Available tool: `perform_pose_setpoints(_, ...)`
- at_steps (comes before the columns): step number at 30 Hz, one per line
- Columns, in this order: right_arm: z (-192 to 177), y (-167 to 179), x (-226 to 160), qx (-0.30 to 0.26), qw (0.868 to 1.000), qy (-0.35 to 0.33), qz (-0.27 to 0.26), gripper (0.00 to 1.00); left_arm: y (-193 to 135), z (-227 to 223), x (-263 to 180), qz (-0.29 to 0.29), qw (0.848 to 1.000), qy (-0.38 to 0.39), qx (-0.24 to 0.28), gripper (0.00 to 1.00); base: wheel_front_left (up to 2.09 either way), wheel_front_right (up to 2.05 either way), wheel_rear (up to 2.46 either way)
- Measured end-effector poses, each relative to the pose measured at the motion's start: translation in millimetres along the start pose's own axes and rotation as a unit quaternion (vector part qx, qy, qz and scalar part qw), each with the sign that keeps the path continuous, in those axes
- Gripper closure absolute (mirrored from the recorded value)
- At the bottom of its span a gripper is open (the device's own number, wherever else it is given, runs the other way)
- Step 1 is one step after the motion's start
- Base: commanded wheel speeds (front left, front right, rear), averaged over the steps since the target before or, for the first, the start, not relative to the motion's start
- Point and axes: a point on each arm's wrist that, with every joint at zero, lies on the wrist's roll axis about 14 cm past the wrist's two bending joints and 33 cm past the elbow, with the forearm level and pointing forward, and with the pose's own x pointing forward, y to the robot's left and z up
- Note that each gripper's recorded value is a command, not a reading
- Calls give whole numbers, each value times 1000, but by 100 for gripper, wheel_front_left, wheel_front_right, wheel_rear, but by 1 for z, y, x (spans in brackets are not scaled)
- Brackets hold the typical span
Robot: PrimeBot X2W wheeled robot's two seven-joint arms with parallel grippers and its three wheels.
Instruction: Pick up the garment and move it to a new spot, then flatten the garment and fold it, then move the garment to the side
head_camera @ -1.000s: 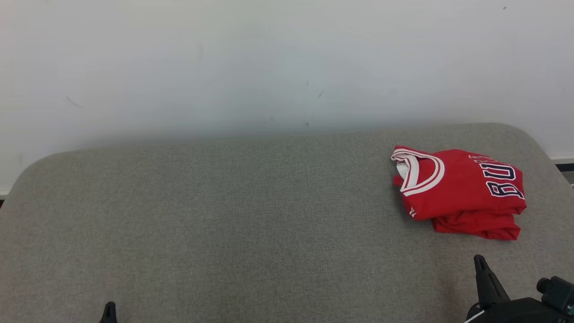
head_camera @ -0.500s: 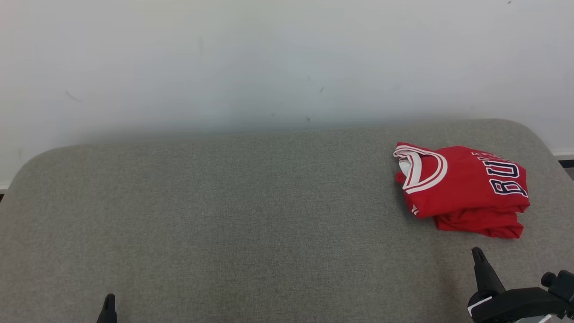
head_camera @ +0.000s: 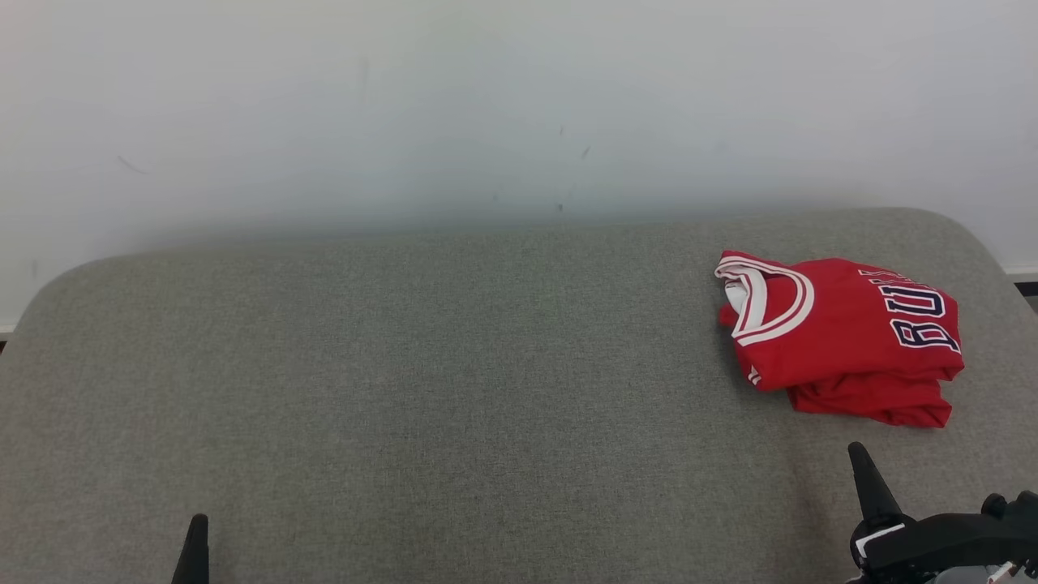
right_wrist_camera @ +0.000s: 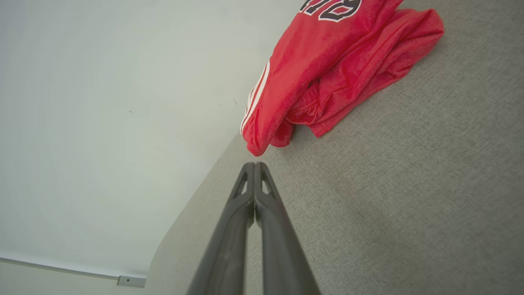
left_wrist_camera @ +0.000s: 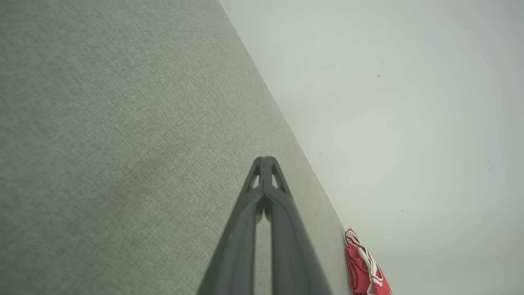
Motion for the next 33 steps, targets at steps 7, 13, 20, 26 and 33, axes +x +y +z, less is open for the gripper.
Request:
perform_pose_setpoints(7,-1,4,5,59,998,5,7,100,-4,1,5,-7,998,3,-57,100,0,0,0)
perform_pose_setpoints(13,-3,5,8,102,995,9,10,100,-7,4,9,-14,995,3,-102,100,0,0,0)
perform_pose_setpoints(20,-4,8,11,149,989,12,18,100,-12,4,13,-24,988,5,-152,100,0,0,0)
perform_pose_setpoints(26,-4,13,16,191,981,12,28,100,-15,8,17,-34,981,3,-193,100,0,0,0)
perform_pose_setpoints(33,-5,15,19,239,970,16,36,100,-17,11,19,-43,969,1,-244,100,0,0,0)
